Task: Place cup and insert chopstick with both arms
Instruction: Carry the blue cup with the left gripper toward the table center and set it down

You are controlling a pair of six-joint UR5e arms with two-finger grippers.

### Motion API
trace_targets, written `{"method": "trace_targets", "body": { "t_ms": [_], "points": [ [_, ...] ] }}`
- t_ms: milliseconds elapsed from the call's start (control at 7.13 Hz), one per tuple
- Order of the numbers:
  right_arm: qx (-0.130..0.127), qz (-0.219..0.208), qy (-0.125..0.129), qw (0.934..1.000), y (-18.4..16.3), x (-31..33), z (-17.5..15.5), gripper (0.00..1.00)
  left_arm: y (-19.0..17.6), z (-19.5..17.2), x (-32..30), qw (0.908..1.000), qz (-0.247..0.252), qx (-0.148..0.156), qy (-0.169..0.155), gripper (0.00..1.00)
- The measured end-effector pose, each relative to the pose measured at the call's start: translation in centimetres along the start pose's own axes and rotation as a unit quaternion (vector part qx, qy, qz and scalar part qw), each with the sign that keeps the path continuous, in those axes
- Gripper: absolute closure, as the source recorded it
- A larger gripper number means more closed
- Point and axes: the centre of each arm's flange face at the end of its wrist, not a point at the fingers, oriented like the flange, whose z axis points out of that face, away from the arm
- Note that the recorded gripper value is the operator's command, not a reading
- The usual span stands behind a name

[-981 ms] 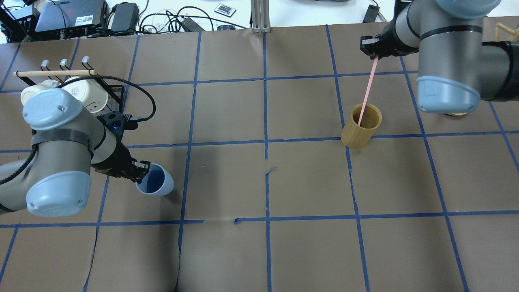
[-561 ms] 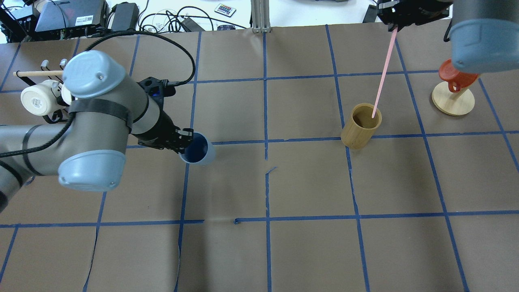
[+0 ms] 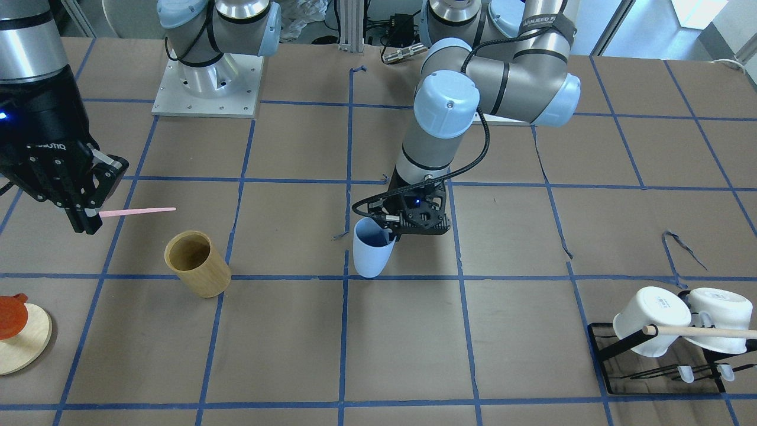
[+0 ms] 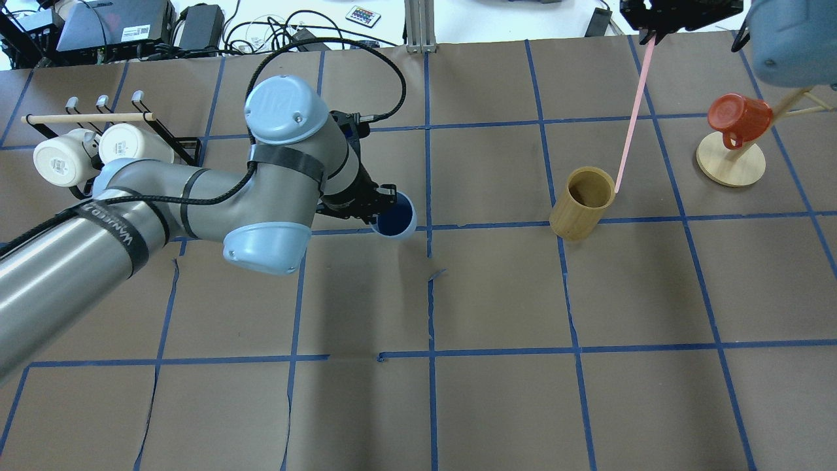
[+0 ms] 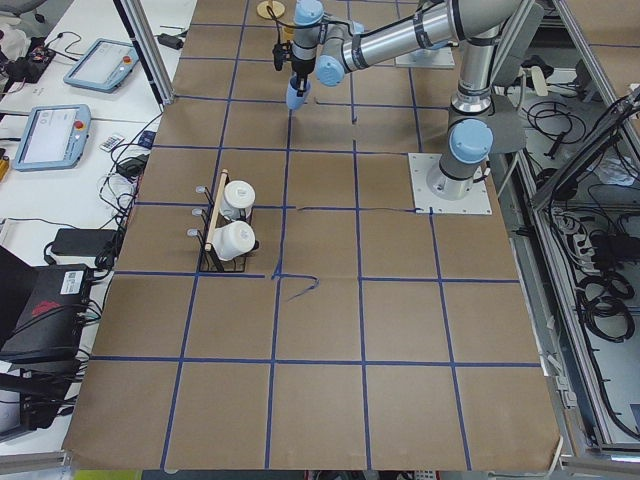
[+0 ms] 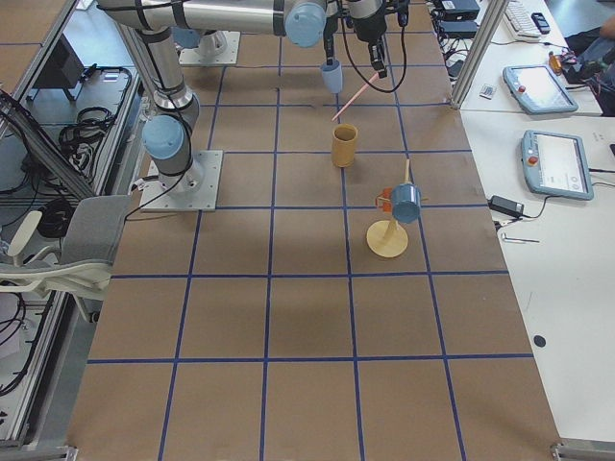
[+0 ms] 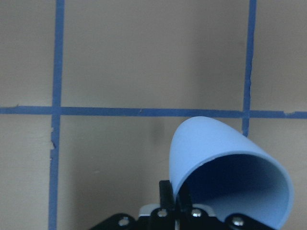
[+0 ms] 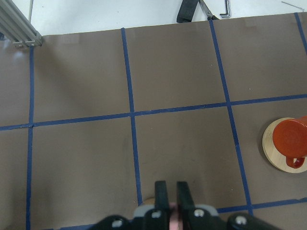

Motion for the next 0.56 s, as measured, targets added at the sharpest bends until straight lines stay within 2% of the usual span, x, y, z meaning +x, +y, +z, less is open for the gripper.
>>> {"method": "trace_targets", "body": {
  "t_ms": [280, 421, 561],
  "points": [
    [-0.002, 0.0, 0.0, 1.0, 0.0, 0.0, 0.0, 1.0, -0.8, 1.6, 2.1, 1.0, 0.007, -0.005, -0.001, 1.0],
    [-0.003, 0.001, 0.0, 1.0, 0.0, 0.0, 0.0, 1.0, -0.9, 2.2, 2.4, 0.9999, 0.007, -0.009, -0.001, 0.42],
    [-0.003, 0.001, 0.001, 1.0, 0.0, 0.1, 0.0, 1.0, -0.9, 2.6, 2.5, 0.9999, 0.007, -0.011, -0.001, 0.09]
  ]
}}
